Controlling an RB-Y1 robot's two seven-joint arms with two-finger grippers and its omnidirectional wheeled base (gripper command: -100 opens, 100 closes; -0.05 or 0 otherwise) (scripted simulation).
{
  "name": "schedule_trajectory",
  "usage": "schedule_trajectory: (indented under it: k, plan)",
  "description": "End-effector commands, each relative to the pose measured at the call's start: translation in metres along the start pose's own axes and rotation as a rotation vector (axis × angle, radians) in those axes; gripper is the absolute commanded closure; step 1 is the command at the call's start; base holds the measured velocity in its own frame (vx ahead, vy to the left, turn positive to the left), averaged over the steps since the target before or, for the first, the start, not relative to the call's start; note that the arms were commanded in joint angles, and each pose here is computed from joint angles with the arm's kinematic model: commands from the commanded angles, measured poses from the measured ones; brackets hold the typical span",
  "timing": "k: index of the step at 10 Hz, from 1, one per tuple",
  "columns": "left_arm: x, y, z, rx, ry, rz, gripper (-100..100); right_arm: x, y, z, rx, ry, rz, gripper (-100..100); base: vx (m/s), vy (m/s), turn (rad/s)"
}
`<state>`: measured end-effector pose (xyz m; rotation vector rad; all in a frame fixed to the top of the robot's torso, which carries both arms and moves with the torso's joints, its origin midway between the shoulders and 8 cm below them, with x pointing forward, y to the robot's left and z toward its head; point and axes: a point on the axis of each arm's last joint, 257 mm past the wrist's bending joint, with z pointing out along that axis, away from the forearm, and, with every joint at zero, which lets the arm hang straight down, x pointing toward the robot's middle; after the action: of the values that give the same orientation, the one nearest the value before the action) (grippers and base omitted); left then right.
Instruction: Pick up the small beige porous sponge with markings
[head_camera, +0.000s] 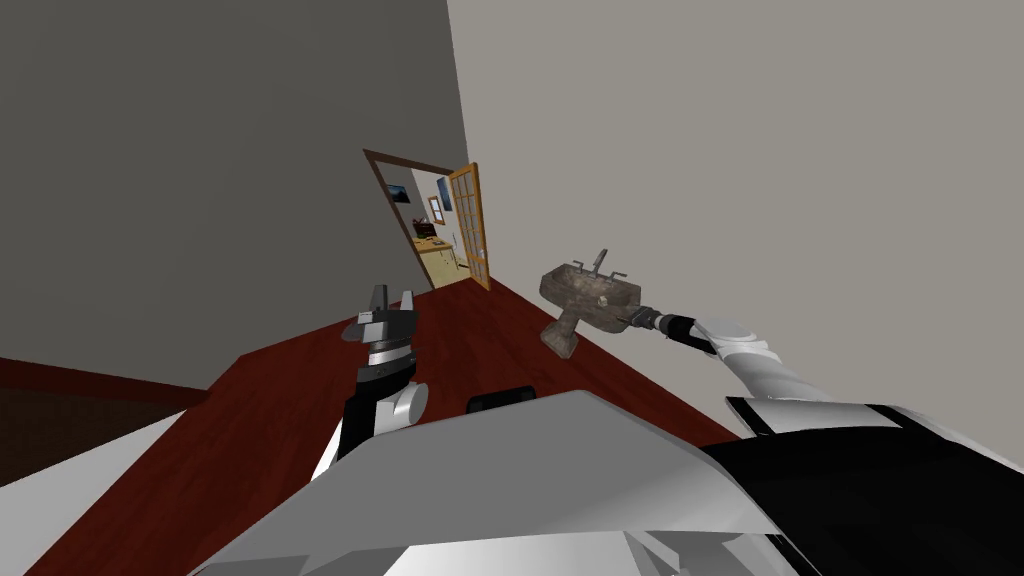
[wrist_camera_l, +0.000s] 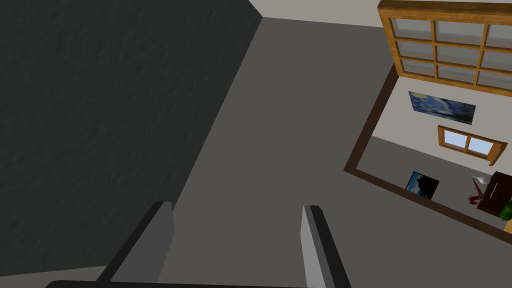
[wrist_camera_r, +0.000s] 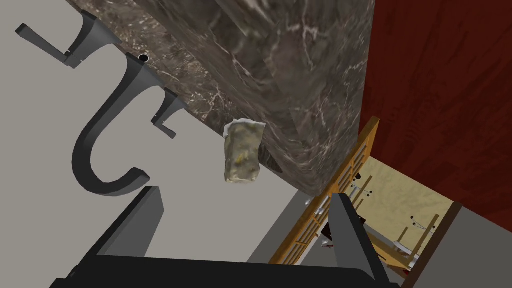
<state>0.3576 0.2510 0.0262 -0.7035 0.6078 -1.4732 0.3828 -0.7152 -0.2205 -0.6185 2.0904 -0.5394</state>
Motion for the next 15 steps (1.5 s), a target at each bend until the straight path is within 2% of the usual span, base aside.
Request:
schedule_trajectory:
  k: [1,2,3,4,5,7,8,11,13,14,15]
  plan:
    - [0.000,0.000,0.000,0.000,0.000,0.000,0,0.016,-0.028,-0.013,0.047,0.057,-0.014,-100,0.069,0.071,0.253]
    - [0.000,0.000,0.000,0.000,0.000,0.000,0,0.022,-0.028,-0.014,0.045,0.072,-0.019,-100,0.044,0.051,0.079]
    - [0.000,0.000,0.000,0.000,0.000,0.000,0,0.028,-0.043,-0.021,0.069,0.099,-0.034,-100,0.029,0.059,0.139]
    - [0.000,0.000,0.000,0.000,0.000,0.000,0,0.033,-0.043,-0.022,0.070,0.110,-0.030,-100,0.036,0.042,0.076]
    - [0.000,0.000,0.000,0.000,0.000,0.000,0,0.042,-0.056,-0.030,0.090,0.143,-0.039,-100,0.055,0.049,0.161]
    - [0.000,0.000,0.000,0.000,0.000,0.000,0,0.074,-0.073,-0.049,0.125,0.224,-0.023,-100,0.076,0.050,0.214]
    - [0.000,0.000,0.000,0.000,0.000,0.000,0,0.065,-0.074,-0.046,0.123,0.211,-0.041,-100,0.057,0.025,0.069]
    - [0.000,0.000,0.000,0.000,0.000,0.000,0,0.085,-0.078,-0.056,0.135,0.256,-0.024,-100,0.011,0.010,0.044]
    - [0.000,0.000,0.000,0.000,0.000,0.000,0,0.087,-0.078,-0.057,0.135,0.260,-0.020,-100,0.020,0.009,0.021]
    - [0.000,0.000,0.000,0.000,0.000,0.000,0,0.099,-0.081,-0.064,0.142,0.290,-0.015,-100,0.027,0.011,0.095]
    - [0.000,0.000,0.000,0.000,0.000,0.000,0,0.099,-0.081,-0.064,0.142,0.290,-0.015,-100,0.031,0.007,0.075]
